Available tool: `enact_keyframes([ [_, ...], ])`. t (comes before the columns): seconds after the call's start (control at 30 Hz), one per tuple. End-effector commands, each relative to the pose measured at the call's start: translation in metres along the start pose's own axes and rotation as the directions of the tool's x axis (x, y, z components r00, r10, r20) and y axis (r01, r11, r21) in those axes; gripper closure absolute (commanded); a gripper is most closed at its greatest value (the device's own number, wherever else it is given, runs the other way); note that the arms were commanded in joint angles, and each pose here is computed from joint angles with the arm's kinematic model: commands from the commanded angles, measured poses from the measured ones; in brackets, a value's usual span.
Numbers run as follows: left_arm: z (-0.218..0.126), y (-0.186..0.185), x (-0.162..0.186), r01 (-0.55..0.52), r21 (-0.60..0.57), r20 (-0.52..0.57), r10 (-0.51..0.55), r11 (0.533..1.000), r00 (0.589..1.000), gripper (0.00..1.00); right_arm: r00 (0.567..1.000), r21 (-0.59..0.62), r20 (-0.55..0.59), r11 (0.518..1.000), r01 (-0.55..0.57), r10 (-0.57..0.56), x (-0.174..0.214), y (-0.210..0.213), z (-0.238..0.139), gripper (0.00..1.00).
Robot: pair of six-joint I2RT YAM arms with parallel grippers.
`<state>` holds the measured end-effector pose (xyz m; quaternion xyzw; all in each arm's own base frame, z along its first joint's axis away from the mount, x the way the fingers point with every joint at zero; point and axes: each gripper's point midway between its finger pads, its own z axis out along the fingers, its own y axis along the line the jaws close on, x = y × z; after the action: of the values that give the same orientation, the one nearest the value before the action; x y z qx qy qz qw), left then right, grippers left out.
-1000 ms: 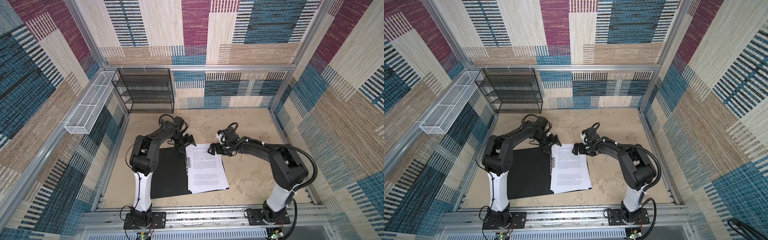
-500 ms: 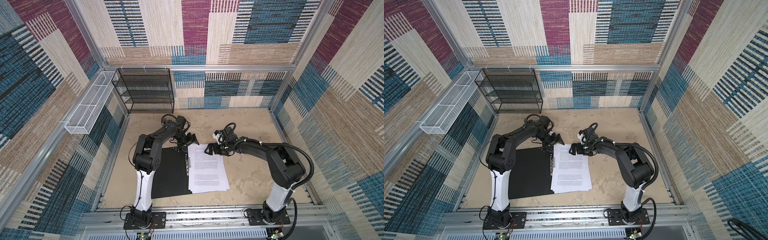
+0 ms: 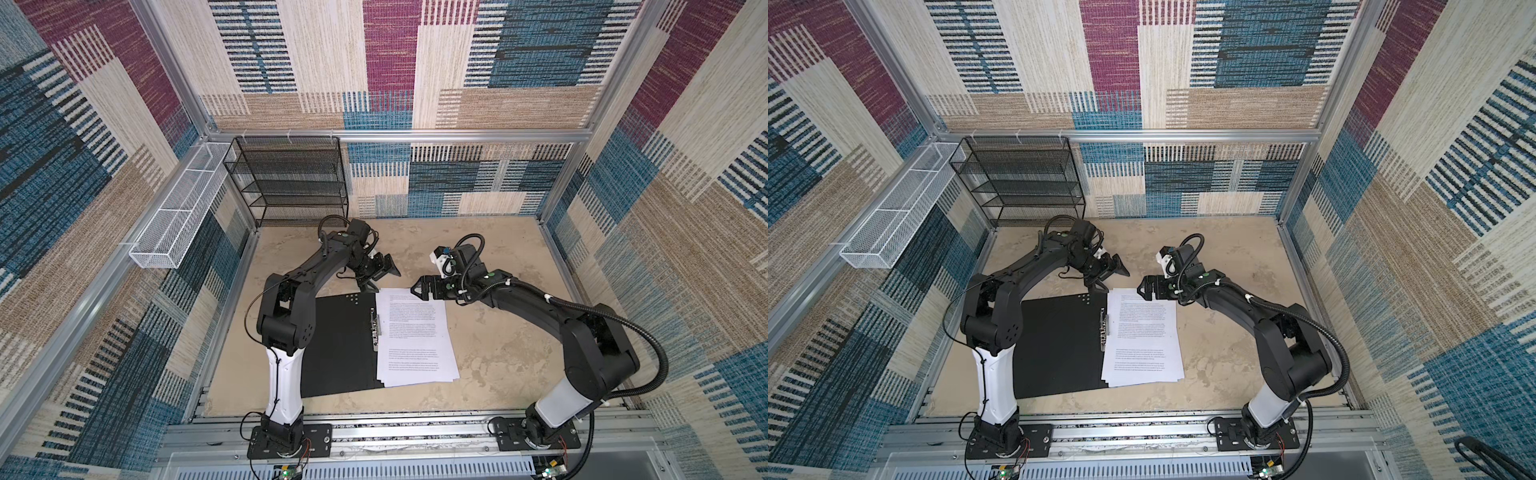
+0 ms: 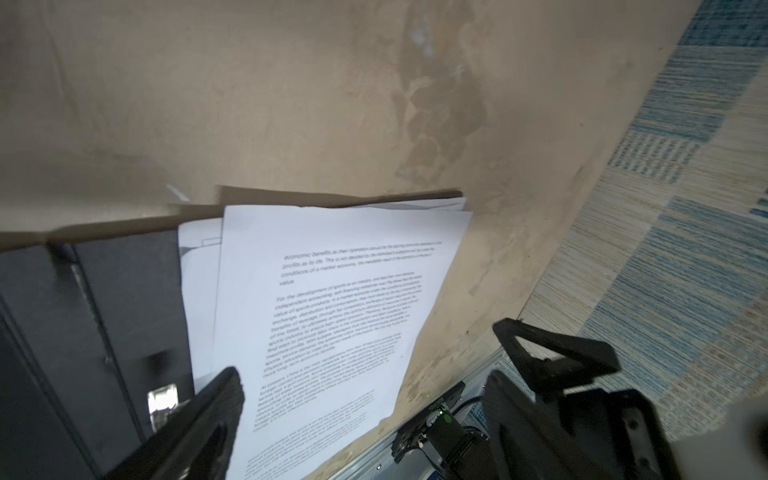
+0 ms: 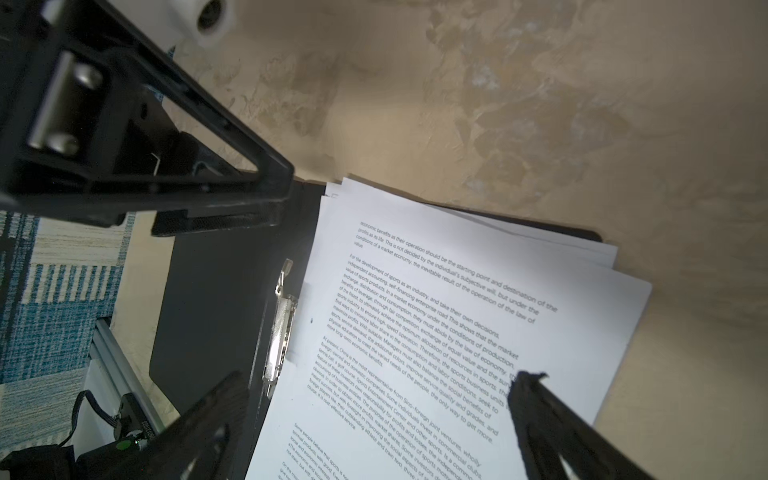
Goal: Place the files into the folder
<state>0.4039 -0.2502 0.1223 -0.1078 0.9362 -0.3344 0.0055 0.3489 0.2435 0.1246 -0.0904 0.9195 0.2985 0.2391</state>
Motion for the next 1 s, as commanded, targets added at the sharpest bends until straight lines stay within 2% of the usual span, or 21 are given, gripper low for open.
enact_keyframes([
  [0.0,-0.019,0.008,0.015,-0.018,-0.002,-0.004,0.018,1.000,1.000,0.11,0.998,0.049,-0.038,0.997,-0.055,0.057,0.025,-0.013,-0.010,0.00],
  [0.13,-0.037,0.040,0.050,-0.018,-0.041,-0.022,0.018,0.999,1.000,0.11,0.993,0.068,-0.062,0.993,-0.099,0.103,0.058,-0.022,-0.024,0.00],
  [0.17,-0.040,0.057,0.059,-0.015,-0.094,-0.017,0.013,0.995,1.000,0.11,0.991,0.077,-0.066,0.991,-0.108,0.113,0.066,-0.025,-0.028,0.00],
  [0.33,-0.039,0.097,0.116,-0.007,-0.133,-0.083,-0.004,0.991,0.997,0.11,0.980,0.059,-0.099,0.984,-0.168,0.173,0.098,-0.026,-0.038,0.00],
  [0.5,-0.022,0.107,0.163,-0.139,-0.155,-0.177,0.111,0.978,0.978,0.06,0.966,0.068,-0.155,0.978,-0.197,0.206,0.130,-0.033,-0.032,0.00],
  [0.7,0.003,0.109,0.184,-0.193,-0.151,-0.235,0.154,0.969,0.960,0.00,0.956,0.077,-0.198,0.976,-0.205,0.216,0.155,-0.028,-0.028,0.00],
  [0.87,0.021,0.095,0.190,-0.205,-0.086,-0.264,0.176,0.975,0.948,0.01,0.946,0.103,-0.213,0.968,-0.228,0.246,0.174,-0.036,-0.027,0.00],
  [0.97,0.029,0.093,0.190,-0.210,-0.095,-0.279,0.176,0.973,0.944,0.01,0.942,0.095,-0.222,0.967,-0.238,0.254,0.179,-0.035,-0.024,0.00],
])
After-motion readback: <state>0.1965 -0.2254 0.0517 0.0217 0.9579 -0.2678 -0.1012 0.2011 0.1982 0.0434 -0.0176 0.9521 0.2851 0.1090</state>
